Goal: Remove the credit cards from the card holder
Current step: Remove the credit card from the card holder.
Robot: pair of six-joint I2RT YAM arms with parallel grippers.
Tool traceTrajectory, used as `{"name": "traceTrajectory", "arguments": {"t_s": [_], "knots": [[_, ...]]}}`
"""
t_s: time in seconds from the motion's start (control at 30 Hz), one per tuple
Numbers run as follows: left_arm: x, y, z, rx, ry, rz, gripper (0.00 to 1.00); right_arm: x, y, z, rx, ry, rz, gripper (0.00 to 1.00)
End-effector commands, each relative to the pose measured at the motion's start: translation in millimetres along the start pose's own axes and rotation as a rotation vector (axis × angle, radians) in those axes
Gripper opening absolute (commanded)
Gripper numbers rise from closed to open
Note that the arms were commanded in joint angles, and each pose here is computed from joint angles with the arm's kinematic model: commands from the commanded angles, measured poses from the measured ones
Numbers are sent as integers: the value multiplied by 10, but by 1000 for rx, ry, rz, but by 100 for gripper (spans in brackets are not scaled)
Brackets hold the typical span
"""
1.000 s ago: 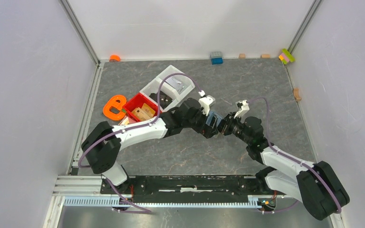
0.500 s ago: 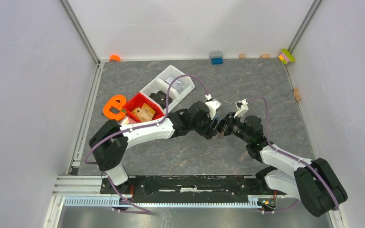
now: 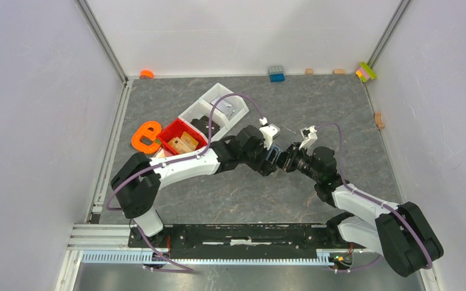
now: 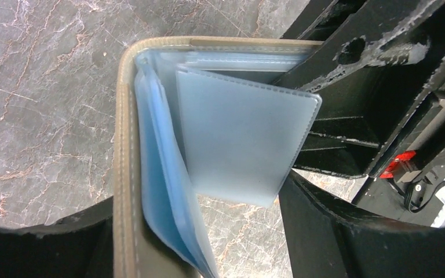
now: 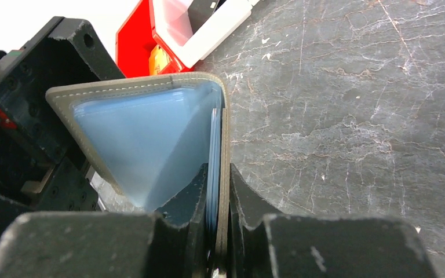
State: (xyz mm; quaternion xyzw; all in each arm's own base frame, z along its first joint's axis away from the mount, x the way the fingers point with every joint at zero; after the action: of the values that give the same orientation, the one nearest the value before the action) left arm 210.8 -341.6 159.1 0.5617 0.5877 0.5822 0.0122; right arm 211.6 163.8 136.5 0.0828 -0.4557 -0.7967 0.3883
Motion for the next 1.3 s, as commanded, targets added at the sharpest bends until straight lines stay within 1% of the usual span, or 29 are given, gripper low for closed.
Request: {"name": "traceTrajectory", "arguments": {"t_s": [0.0,0.17,0.33,0.43,0.57,0.67,0.93,1.13,1.27], "knots": [[157,215,-6,46,-77,-85,74,-50,205,129,40,69,-56,0],[153,227,90,104,-116,-81,69,-50,205,137,41,77,-56,0],[152,236,144,134,-130,-78,66,-50,206,142,41,82,-57,0],[163,245,223,169,-104,-85,63,-52,203,139,41,81,-55,0],[173,244,400,251,-72,-93,58,-54,195,135,39,81,-52,0],[194,255,508,301,-70,-107,56,-58,201,140,41,84,-52,0],[254,288,551,335,-125,-142,56,-65,188,139,38,89,-43,0],[370,311,670,426,-209,-212,56,-70,189,118,38,73,-40,0],[412,317,683,434,-232,-224,58,-76,184,113,36,71,-36,0]]}}
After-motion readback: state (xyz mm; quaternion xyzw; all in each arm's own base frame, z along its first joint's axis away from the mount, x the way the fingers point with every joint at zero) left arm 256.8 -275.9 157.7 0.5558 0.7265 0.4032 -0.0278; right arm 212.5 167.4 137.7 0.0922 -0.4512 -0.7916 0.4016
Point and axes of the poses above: each gripper's point midway between its finger pads, its own x axis back along the fingers, its own z axis along the line the jaws close on, y = z × x, the point moved 7 cm from there along x, back along the fingers, and after that the axes turned 7 degrees about x, right-handed, at the moved point
